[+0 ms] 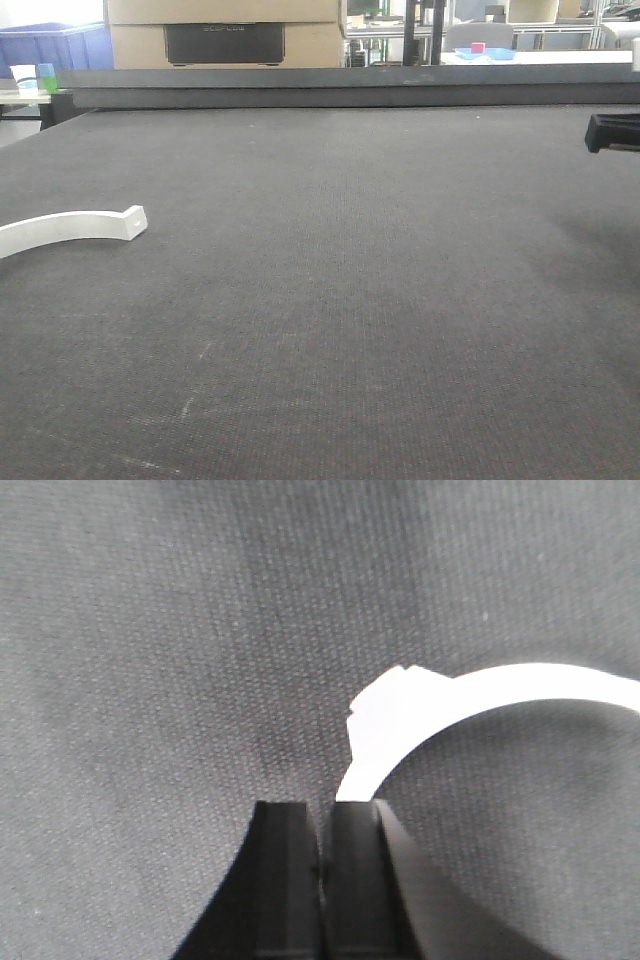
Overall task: Grab PVC pipe and place in blue bin
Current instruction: 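Lower both grippers toward the white curved plastic pipe piece, then close both grippers on the white curved pipe's arc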
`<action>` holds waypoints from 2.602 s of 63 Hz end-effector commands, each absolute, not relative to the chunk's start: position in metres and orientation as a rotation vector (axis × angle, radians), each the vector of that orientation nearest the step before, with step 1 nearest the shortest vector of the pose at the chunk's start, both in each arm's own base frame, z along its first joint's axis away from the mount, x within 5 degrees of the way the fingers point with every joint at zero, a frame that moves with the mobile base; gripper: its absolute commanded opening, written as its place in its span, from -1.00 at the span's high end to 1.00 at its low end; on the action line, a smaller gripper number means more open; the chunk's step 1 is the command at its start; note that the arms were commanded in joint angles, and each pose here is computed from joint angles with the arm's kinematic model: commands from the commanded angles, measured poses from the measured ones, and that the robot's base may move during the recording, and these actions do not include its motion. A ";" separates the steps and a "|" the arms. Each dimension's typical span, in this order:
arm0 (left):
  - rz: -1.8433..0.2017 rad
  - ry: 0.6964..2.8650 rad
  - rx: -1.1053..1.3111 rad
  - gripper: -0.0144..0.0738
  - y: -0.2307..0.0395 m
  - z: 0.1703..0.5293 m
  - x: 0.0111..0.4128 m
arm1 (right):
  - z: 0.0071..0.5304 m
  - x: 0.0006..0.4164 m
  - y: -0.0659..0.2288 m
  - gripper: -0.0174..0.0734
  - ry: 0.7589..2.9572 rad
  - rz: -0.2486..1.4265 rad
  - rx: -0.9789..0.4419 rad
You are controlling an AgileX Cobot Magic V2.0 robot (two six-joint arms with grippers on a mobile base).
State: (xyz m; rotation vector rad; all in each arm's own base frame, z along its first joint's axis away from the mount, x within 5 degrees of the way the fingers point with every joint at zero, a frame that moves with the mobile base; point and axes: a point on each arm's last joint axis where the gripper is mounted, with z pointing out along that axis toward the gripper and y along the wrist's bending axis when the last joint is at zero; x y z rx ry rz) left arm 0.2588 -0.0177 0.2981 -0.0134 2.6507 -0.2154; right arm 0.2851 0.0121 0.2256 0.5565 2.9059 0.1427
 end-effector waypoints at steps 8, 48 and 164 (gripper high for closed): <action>-0.237 2.662 -0.014 0.92 -0.020 0.300 0.258 | 0.227 0.289 0.010 -0.07 2.877 0.136 0.583; -0.245 2.705 -0.009 0.92 -0.021 0.298 0.254 | 0.196 0.299 0.009 0.14 2.939 0.101 0.712; 0.004 2.974 -0.004 0.14 -0.007 0.211 0.340 | 0.311 0.257 0.025 0.98 2.777 0.097 0.189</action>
